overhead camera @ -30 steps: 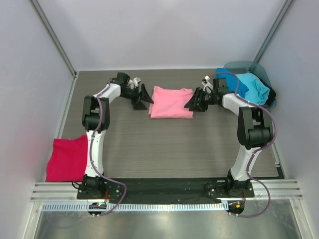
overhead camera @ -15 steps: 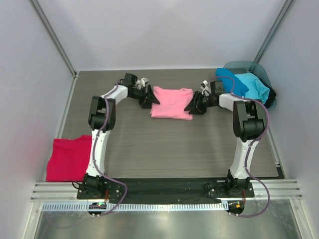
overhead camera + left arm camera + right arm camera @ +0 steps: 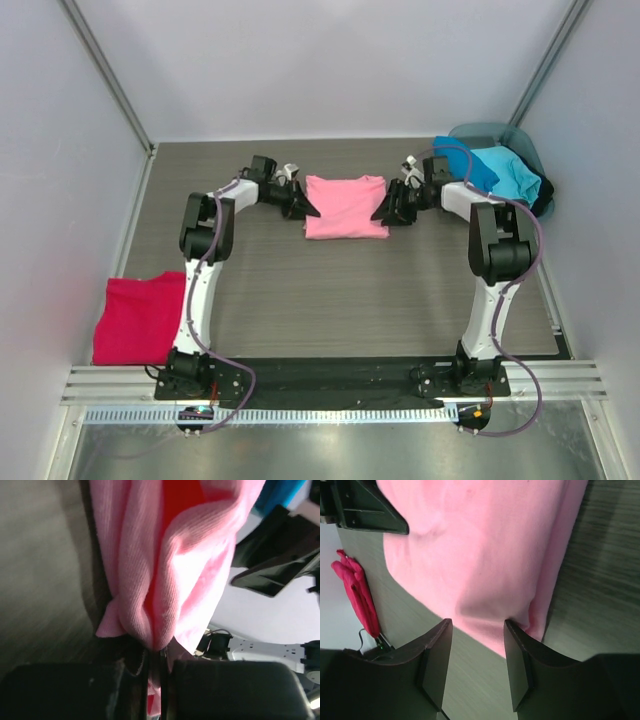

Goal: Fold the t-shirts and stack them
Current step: Neatly place the folded tshirt to the corner

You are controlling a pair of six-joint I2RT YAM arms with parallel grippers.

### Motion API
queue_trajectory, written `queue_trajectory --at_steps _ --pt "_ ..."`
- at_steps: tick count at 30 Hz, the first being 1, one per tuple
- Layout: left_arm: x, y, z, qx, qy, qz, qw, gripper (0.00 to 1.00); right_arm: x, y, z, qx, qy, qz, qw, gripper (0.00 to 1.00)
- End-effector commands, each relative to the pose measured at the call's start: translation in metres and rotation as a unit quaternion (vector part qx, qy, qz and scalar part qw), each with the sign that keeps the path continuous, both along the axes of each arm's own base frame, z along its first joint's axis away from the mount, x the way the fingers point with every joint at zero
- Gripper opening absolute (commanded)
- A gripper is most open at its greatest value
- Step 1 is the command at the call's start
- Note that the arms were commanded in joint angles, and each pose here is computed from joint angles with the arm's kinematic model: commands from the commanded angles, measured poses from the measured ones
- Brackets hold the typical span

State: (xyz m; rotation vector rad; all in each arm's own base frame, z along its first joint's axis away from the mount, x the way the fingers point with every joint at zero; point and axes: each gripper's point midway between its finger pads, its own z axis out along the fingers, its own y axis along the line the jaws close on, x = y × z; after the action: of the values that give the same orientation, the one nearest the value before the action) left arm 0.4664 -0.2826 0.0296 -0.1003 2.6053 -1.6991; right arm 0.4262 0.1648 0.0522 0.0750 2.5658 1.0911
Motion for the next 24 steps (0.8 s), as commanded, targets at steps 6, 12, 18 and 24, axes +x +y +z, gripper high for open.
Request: queue_trajectory --at_steps 6,12,18,24 --pt "-0.094 0.057 0.064 0.107 -0.031 -0.116 0.987 0.0 -0.009 -0.015 0.116 -0.016 -0.15 0.051 0.987 0.52" --pt "-0.173 0.109 0.079 0.192 0.0 -0.249 0.949 0.0 -0.016 -0.024 0.11 -0.037 -0.162 0.056 0.985 0.52" --pt "-0.203 0.165 0.098 0.303 -0.027 -0.294 0.906 0.0 -0.019 -0.026 0.113 -0.049 -0.18 0.064 0.98 0.52" --pt "-0.241 0.212 0.116 0.35 -0.019 -0.284 0.892 0.0 -0.021 -0.024 0.112 -0.042 -0.177 0.073 0.981 0.52"
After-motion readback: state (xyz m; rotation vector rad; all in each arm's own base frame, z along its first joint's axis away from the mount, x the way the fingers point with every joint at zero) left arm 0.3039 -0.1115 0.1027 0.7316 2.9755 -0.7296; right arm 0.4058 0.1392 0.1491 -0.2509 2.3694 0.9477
